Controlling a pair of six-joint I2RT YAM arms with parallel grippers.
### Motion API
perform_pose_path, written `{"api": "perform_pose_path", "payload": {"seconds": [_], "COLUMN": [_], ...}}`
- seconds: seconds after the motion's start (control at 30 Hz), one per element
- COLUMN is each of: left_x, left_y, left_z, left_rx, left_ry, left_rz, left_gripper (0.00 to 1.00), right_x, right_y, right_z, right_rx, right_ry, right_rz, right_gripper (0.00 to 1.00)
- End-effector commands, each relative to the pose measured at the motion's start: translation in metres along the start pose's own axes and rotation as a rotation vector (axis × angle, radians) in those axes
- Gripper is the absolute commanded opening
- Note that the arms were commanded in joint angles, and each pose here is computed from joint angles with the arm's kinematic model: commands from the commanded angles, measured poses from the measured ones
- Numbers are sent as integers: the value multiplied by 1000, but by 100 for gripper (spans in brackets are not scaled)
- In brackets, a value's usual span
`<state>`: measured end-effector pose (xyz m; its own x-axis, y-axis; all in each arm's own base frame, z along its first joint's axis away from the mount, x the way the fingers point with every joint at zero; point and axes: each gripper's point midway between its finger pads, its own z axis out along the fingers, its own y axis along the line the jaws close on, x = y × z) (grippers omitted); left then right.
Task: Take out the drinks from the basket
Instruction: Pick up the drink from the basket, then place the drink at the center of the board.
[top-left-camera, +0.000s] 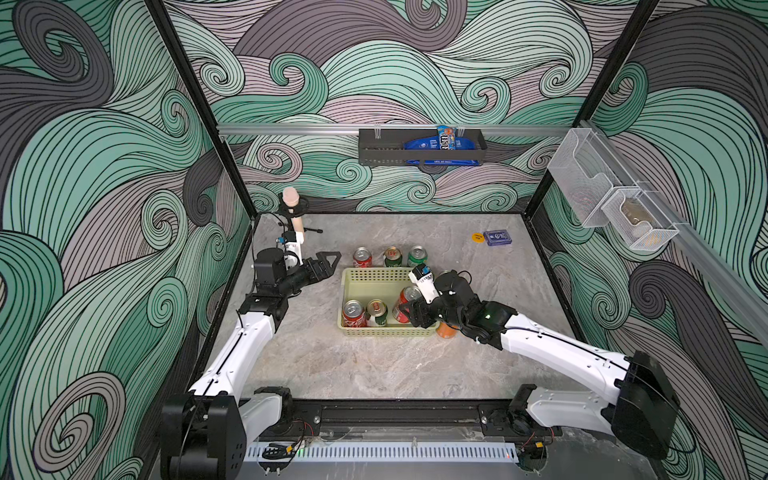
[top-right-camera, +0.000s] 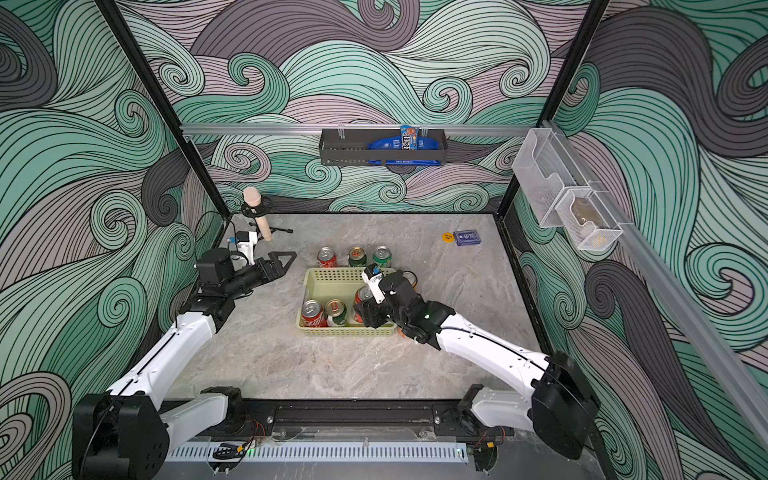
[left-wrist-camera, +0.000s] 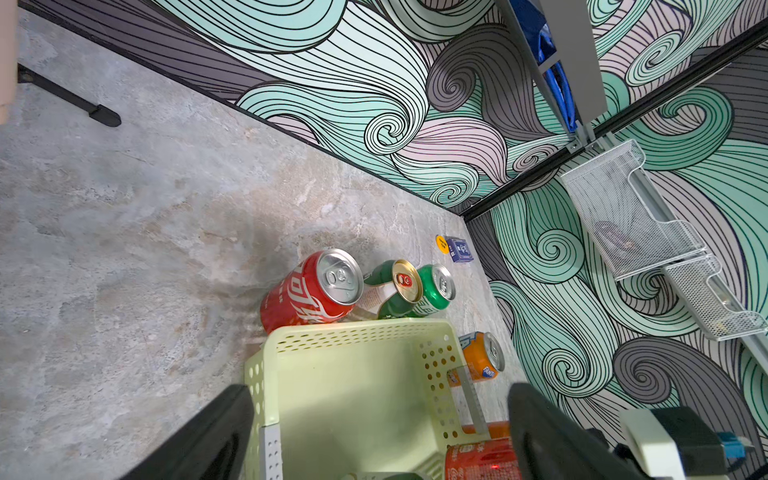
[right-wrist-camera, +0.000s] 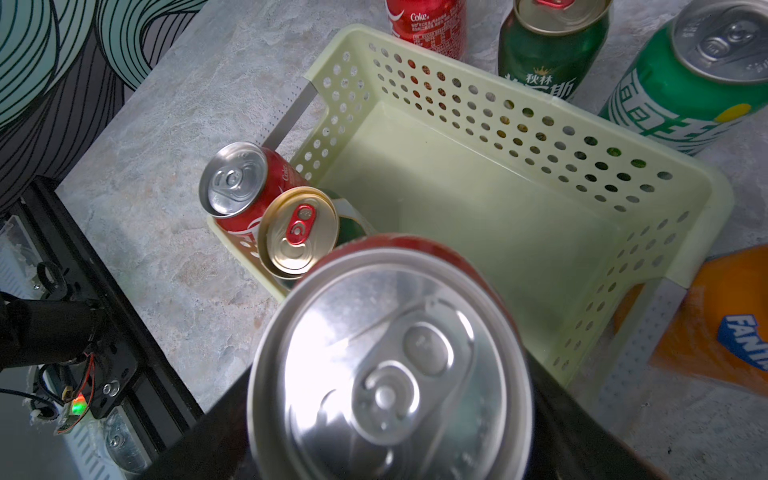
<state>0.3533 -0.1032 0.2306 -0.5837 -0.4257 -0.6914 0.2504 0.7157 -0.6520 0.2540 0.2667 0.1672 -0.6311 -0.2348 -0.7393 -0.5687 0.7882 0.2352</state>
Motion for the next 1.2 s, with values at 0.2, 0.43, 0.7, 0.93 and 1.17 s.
{"api": "perform_pose_path", "payload": {"seconds": [0.2, 0.43, 0.7, 0.93, 1.17], "left_x": [-10, -8, -7, -7, -6], "left_y": [-18, -22, -22, -22, -21], "left_z": [-3, -3, -1, -1, -1], "left_rx": [17, 24, 24, 22, 14], "left_ry": [-22, -18, -15, -13, -13], "left_rz": [64, 74, 75, 74, 76], "left_gripper": [98, 98, 98, 98, 98], "right_x": [-27, -24, -19, -14, -8], "right_y": [11, 15, 28, 37, 46], "right_z": [-23, -27, -37, -40, -44], "right_rx": [-47, -74, -137, -168, -196], "right_ry": [-120, -118, -123, -121, -118], "right_rz": [-9, -10, -36, -52, -76], "right_gripper": [55, 54, 54, 54, 53]}}
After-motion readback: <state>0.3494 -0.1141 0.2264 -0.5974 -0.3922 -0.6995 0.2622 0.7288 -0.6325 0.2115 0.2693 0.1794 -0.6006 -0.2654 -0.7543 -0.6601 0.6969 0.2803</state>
